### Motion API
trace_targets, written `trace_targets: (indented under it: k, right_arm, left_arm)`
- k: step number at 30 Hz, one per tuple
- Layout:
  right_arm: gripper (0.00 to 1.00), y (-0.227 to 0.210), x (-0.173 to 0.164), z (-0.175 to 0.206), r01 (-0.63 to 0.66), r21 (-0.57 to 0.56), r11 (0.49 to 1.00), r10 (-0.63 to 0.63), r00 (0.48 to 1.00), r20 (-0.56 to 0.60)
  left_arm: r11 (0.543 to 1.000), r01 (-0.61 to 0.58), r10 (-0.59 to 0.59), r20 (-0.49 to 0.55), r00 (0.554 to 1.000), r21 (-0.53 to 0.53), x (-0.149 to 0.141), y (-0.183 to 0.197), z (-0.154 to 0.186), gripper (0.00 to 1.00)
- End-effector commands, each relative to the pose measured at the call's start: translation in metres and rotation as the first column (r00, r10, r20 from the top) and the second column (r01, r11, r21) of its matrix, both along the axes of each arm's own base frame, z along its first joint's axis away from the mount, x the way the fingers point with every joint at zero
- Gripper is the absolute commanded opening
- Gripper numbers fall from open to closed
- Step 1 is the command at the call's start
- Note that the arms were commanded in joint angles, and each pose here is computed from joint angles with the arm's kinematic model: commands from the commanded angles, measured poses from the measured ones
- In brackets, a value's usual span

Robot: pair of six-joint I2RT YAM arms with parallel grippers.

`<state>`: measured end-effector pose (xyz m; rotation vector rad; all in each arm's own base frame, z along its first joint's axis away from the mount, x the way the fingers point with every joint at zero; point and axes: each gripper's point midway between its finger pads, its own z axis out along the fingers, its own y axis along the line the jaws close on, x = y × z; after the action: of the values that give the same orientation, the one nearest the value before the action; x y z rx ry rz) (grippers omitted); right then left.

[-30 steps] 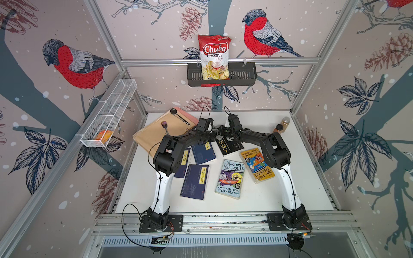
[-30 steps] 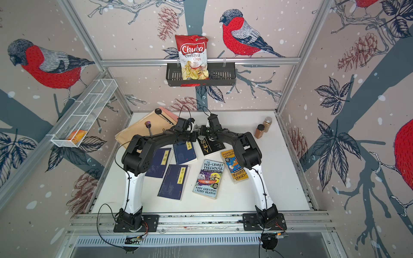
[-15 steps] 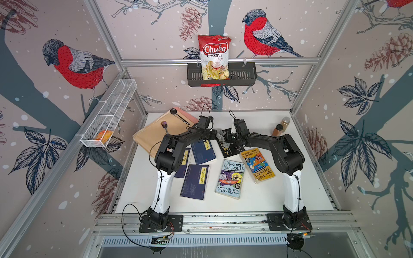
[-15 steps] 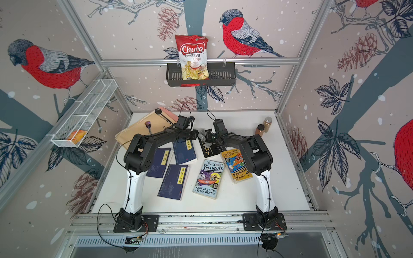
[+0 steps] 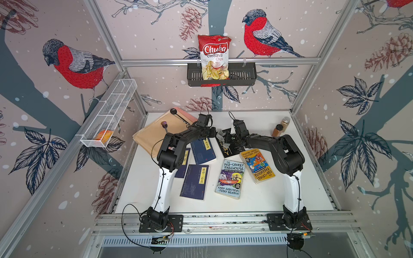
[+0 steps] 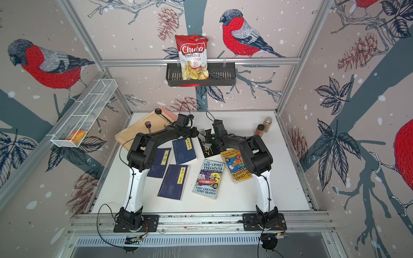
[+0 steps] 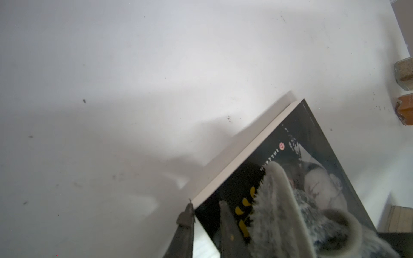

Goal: Wipe the cover of the book
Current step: Wipe the dirt from the cover of the book.

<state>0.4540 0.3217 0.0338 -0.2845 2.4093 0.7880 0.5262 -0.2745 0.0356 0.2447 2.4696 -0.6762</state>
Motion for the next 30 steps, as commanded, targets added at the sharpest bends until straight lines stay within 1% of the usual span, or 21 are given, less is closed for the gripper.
trace_targets:
  k: [1,6,12,16,19,24,30]
  right_arm:
    - [0.04,-0.014,-0.031,-0.046,-0.015,-0.116,0.993,-0.005,0.986,-0.168]
    - [0.04,-0.013,-0.028,-0.054,-0.009,-0.118,0.993,-0.012,0.985,-0.174]
    - [0.04,-0.002,0.002,-0.060,0.017,-0.079,0.997,-0.031,0.983,-0.180]
    - [0.04,0.010,0.019,-0.066,0.023,-0.059,0.998,-0.034,0.981,-0.189]
    - [0.04,0.012,0.022,-0.070,0.024,-0.054,0.998,-0.034,0.980,-0.196]
    - [0.04,0.002,0.005,-0.066,0.016,-0.075,0.997,-0.031,0.979,-0.199]
    - [0.04,-0.022,-0.040,-0.029,0.011,-0.058,0.998,-0.020,0.988,-0.150]
  left_arm:
    - [0.999,0.006,-0.006,-0.008,1.000,-0.038,0.002,-0.007,0.001,0.21]
    - [0.998,0.019,-0.020,-0.015,1.000,-0.057,0.002,-0.011,0.000,0.18]
    - [0.995,0.039,-0.042,-0.030,0.999,-0.088,-0.004,-0.016,-0.003,0.10]
    - [0.995,0.042,-0.045,-0.033,0.998,-0.089,-0.007,-0.014,-0.004,0.08]
    - [0.996,0.042,-0.044,-0.028,0.999,-0.083,-0.008,-0.013,-0.002,0.08]
    - [0.996,0.040,-0.042,-0.027,0.999,-0.083,-0.008,-0.012,-0.002,0.08]
    - [0.996,0.038,-0.040,-0.023,0.999,-0.085,-0.007,-0.011,0.001,0.09]
